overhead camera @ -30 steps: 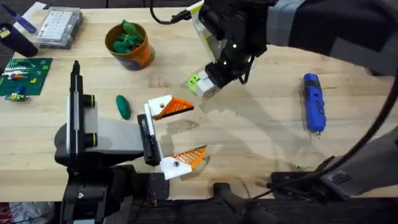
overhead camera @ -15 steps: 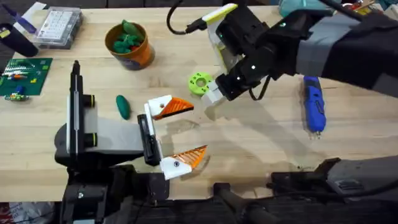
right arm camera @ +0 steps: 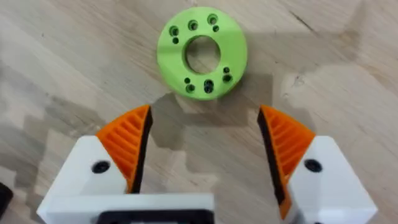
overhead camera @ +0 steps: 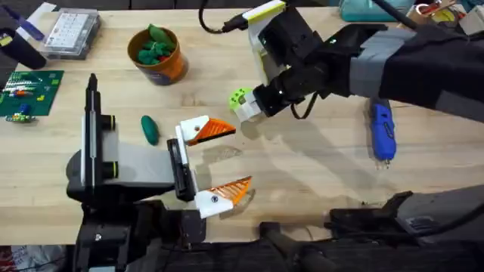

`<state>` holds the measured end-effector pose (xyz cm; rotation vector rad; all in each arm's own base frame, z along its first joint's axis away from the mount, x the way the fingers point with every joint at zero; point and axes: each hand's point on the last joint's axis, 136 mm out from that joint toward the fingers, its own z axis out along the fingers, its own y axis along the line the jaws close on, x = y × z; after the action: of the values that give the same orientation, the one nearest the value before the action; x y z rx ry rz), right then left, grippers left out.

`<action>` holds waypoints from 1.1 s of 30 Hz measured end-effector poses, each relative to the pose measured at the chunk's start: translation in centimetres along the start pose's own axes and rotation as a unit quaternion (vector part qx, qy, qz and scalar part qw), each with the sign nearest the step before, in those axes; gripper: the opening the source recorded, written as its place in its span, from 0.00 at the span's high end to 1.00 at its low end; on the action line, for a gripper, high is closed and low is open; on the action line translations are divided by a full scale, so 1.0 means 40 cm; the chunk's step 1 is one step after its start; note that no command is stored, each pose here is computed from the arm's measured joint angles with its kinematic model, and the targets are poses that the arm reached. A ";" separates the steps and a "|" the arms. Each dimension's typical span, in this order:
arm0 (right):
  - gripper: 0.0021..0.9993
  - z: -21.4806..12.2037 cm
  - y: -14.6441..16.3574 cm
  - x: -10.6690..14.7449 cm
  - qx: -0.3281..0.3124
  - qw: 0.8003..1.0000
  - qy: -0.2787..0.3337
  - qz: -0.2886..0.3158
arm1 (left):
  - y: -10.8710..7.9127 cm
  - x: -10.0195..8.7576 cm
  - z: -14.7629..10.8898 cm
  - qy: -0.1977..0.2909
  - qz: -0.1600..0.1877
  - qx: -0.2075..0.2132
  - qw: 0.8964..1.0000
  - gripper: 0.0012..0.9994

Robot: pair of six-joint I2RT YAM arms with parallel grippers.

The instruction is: Pick up the gripper from the table and insert it into the empty holder that is missing its gripper. Then pick up a screw, insert it into the mounting hole, and use the screwdriver to tighten it. Finally, clean up the table by picking up the vegetable and placing it into the bucket.

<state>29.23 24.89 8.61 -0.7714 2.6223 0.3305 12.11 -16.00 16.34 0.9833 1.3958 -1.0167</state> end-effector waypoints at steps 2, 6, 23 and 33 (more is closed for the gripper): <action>0.10 0.000 0.002 -0.002 -0.002 1.000 -0.001 0.001 | 0.000 0.000 0.000 0.000 0.000 0.000 1.000 0.01; 0.32 0.006 0.004 -0.007 -0.005 1.000 -0.005 0.004 | 0.000 0.000 0.000 0.000 0.000 0.000 1.000 0.01; 0.66 0.061 0.003 -0.023 -0.006 1.000 -0.010 -0.010 | 0.000 0.000 0.000 0.000 0.000 0.000 1.000 0.01; 0.66 0.063 0.008 -0.034 -0.008 1.000 -0.020 -0.014 | 0.000 0.000 0.000 0.000 0.000 0.000 1.000 0.01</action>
<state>30.85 26.60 6.97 -0.7980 2.5727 0.3546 12.12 -16.00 16.34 0.9831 1.3960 -1.0164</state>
